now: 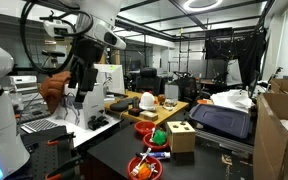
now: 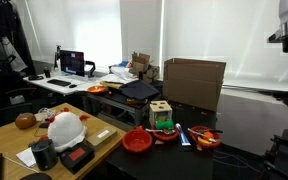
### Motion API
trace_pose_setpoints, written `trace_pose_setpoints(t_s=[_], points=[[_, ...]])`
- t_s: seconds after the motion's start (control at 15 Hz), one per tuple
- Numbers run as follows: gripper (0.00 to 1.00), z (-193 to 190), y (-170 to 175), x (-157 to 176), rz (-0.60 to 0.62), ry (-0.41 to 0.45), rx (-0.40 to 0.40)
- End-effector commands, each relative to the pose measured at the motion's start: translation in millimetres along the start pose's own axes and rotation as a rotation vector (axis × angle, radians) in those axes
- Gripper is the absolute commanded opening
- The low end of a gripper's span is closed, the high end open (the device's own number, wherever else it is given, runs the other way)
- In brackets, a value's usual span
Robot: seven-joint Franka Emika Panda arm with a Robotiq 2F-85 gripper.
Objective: Put the tube in the red bowl to the right
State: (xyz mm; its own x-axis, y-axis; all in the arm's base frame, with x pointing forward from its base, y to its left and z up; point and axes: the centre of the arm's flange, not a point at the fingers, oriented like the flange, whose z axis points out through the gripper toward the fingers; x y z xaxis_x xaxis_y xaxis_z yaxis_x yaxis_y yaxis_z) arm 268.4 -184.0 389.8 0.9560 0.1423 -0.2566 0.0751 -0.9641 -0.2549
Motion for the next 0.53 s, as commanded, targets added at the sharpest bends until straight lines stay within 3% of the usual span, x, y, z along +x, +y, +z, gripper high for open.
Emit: trace_pose_setpoints(t_s=[0.0,0.47], points=[[1.0,0,0,0,0.0,0.0,0.0],[1.0,-12,-10,29,-0.021,-0.009,-0.048]])
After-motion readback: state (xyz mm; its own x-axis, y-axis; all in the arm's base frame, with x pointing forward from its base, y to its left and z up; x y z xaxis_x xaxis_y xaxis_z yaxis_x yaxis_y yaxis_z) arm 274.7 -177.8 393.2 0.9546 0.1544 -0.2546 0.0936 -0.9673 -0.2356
